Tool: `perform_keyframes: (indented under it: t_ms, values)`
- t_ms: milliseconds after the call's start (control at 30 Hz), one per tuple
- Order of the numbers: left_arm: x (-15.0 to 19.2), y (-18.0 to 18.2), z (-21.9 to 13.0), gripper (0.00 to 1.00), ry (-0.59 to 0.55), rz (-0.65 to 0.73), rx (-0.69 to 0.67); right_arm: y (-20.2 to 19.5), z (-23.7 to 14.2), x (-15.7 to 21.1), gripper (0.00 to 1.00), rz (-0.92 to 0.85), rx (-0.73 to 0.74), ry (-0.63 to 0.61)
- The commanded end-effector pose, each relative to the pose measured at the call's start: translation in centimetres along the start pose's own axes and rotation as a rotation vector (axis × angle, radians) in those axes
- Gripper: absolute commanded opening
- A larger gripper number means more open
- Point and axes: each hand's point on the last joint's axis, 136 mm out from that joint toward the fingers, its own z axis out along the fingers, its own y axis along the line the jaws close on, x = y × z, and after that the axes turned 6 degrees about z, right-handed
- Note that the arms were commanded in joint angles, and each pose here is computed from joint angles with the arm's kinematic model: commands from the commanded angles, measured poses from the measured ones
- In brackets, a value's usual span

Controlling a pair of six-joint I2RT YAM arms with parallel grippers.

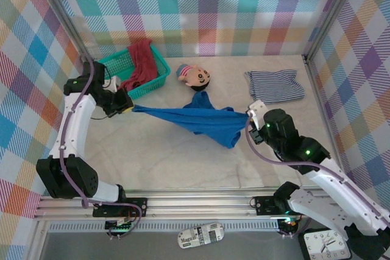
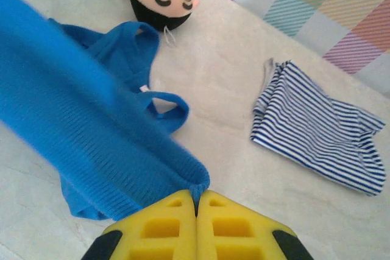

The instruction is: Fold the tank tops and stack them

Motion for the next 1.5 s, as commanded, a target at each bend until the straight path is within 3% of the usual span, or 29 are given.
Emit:
perform_keyframes:
  t_ms: [0,233,367,500,700,933,1100,1233,1467]
  values:
    - [0.2,-2.1,0.0,0.0,0.017,-0.031,0.148,-0.7,-0.8,-1.4,0.0,-0.044,0.015,-0.051]
    - [4.1,-4.5,1.3,0.0,0.108,0.015,0.187,0.9,-0.1,-3.8,0.0,-0.071,-0.06,-0.124]
    - [5.2,-6.5,1.1,0.0,0.123,0.045,0.232,0.6,0.8,-6.3,0.0,-0.119,-0.03,-0.156]
    - [0.6,-6.9,-2.5,0.0,-0.067,0.067,0.157,-2.9,0.1,-9.7,0.0,-0.126,0.079,-0.213]
    - [-8.5,-11.4,-9.3,0.0,-0.38,0.043,0.232,-8.9,-3.3,-15.4,0.0,-0.121,0.206,-0.341]
    - [-16.4,-17.4,-12.2,0.0,-0.506,0.061,0.373,-14.8,-3.5,-22.4,0.0,-0.125,0.252,-0.44]
    - [-21.5,-18.8,-13.1,0.0,-0.617,0.041,0.401,-19.2,-2.6,-25.3,0.0,-0.059,0.26,-0.487]
    - [-23.4,-19.5,-13.6,0.0,-0.675,0.026,0.448,-19.2,-3.4,-26.7,0.0,-0.076,0.231,-0.536]
    - [-22.2,-20.5,-14.5,0.0,-0.673,0.111,0.463,-15.2,-8.6,-27.6,0.0,-0.119,0.092,-0.673]
